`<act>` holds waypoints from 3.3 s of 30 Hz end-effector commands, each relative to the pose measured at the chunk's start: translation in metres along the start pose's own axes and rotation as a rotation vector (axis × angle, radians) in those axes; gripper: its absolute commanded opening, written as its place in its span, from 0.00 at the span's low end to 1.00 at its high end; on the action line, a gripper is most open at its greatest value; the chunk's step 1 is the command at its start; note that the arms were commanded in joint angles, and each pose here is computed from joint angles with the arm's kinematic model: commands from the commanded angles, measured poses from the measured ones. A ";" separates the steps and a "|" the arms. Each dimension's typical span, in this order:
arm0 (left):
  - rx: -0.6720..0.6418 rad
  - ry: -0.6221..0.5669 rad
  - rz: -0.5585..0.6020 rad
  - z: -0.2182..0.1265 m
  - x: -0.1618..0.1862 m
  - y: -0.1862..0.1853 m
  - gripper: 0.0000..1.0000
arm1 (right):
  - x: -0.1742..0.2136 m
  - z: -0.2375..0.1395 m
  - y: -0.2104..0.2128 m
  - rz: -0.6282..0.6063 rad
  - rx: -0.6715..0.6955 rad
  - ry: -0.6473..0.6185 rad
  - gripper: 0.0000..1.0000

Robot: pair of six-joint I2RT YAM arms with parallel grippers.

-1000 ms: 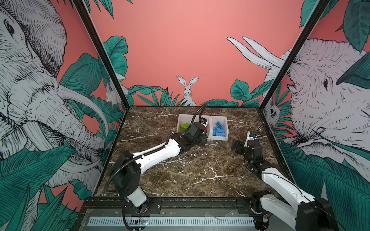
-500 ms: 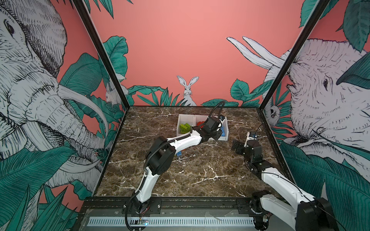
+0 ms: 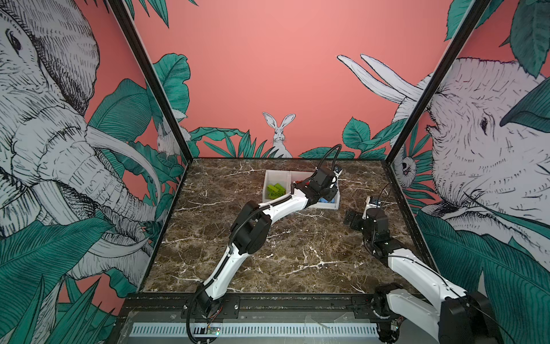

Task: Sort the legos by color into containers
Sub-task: 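Open the left gripper to drop the blue brick into the nearest compartment, then move the left gripper back over the loose bricks in front of the bin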

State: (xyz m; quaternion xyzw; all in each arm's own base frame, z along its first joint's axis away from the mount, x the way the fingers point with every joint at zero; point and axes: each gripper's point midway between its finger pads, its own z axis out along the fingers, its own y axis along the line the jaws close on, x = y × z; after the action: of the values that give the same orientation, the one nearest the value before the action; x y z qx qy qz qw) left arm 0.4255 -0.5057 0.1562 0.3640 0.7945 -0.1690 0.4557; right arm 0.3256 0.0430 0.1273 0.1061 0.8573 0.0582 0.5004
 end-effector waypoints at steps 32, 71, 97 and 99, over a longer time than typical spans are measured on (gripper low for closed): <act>-0.234 0.170 -0.109 -0.175 0.064 0.065 0.62 | -0.009 0.003 0.003 0.012 -0.016 -0.035 0.98; -0.270 0.468 -0.393 -0.191 0.250 0.119 0.61 | -0.003 0.011 0.008 0.028 -0.036 -0.005 0.98; -0.331 0.562 -0.333 -0.192 0.281 0.116 0.50 | -0.001 0.014 0.009 0.026 -0.037 0.011 0.98; -0.337 0.570 -0.323 -0.189 0.281 0.118 0.51 | 0.001 0.014 0.010 0.024 -0.037 0.016 0.98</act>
State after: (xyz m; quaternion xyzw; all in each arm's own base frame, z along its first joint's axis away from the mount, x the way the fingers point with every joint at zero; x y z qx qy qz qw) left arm 0.3028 -0.1976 0.0233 0.1847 0.9538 -0.0184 0.2362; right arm 0.3316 0.0514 0.1085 0.1053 0.8688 0.0762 0.4778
